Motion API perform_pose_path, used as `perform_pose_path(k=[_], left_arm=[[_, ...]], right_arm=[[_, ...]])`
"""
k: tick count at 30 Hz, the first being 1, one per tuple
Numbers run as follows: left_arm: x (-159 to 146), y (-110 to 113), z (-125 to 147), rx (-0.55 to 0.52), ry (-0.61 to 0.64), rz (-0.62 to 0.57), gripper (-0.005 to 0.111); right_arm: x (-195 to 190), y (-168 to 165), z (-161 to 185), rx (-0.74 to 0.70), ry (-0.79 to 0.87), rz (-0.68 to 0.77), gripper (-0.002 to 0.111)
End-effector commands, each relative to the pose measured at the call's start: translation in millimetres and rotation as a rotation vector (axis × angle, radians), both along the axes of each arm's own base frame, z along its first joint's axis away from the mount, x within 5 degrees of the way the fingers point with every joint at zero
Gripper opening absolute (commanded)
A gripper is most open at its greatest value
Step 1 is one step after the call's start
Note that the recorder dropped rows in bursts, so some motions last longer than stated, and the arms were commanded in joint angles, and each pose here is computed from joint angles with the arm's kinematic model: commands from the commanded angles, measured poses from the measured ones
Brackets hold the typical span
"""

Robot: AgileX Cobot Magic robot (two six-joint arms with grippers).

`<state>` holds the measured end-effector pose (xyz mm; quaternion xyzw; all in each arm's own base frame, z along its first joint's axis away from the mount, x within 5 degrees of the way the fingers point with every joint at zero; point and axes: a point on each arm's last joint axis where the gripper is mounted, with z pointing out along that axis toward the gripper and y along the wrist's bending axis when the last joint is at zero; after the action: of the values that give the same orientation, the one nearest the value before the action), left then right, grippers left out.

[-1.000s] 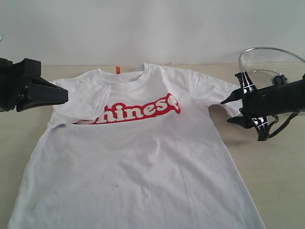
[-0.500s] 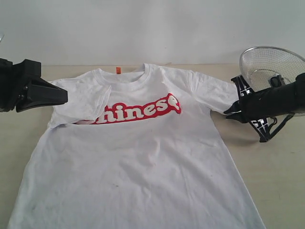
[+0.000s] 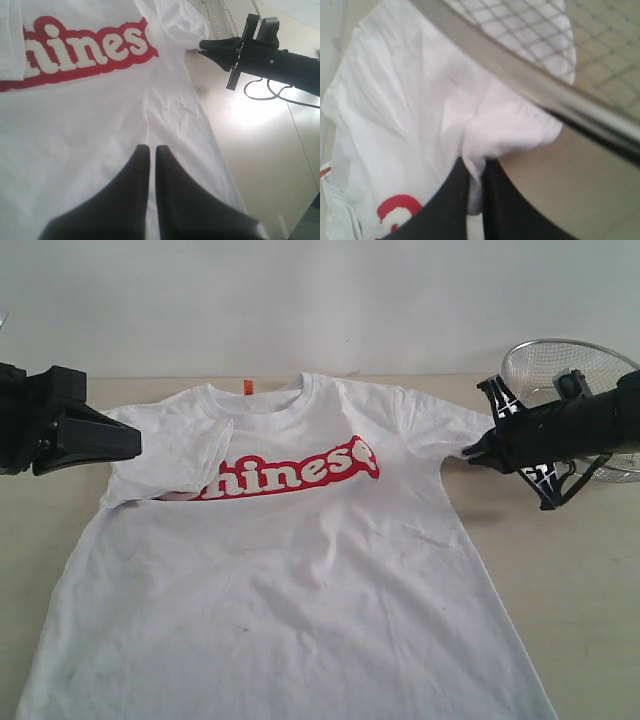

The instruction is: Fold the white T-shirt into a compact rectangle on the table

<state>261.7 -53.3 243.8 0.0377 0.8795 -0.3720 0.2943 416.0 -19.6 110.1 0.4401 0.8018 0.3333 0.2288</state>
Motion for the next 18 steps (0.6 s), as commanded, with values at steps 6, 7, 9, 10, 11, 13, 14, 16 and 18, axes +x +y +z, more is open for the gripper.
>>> perform_pose_path(k=[6,7,9,10,11,13,14,16,18], left_arm=[[-0.6,0.0,0.2,0.020,-0.017,0.001,0.005],[-0.4,0.1,0.2,0.021,-0.018,0.003,0.005],[-0.4,0.1,0.2,0.021,-0.018,0.003,0.005],[-0.8,0.1,-0.3,0.021,-0.016,0.003,0.005],[-0.8,0.1,-0.3,0.021,-0.016,0.003,0.005],[-1.2,0.1,-1.0,0.021,-0.014,0.003,0.005],[-1.2,0.1,-1.0,0.023,-0.014,0.001,0.005],[-1.2,0.1,-1.0,0.023,-0.014,0.001,0.005],[-1.2,0.1,-1.0,0.023,-0.014,0.001,0.005]], right_arm=[[8.4,10.6,27.3,-0.074,-0.117,0.111,0.000],[8.9,14.4,27.8,-0.080,-0.122,0.126,0.000],[9.2,24.0,27.4,-0.098,-0.125,0.147,0.000],[9.3,28.8,27.2,-0.106,-0.127,0.158,0.000],[9.4,32.6,27.0,-0.117,-0.129,0.168,0.000],[9.3,42.1,26.9,-0.127,-0.134,0.193,0.000],[9.1,46.6,26.9,-0.131,-0.137,0.205,0.000],[8.6,55.0,27.0,-0.134,-0.142,0.229,0.000],[8.1,61.3,26.9,-0.145,-0.148,0.251,0.000]])
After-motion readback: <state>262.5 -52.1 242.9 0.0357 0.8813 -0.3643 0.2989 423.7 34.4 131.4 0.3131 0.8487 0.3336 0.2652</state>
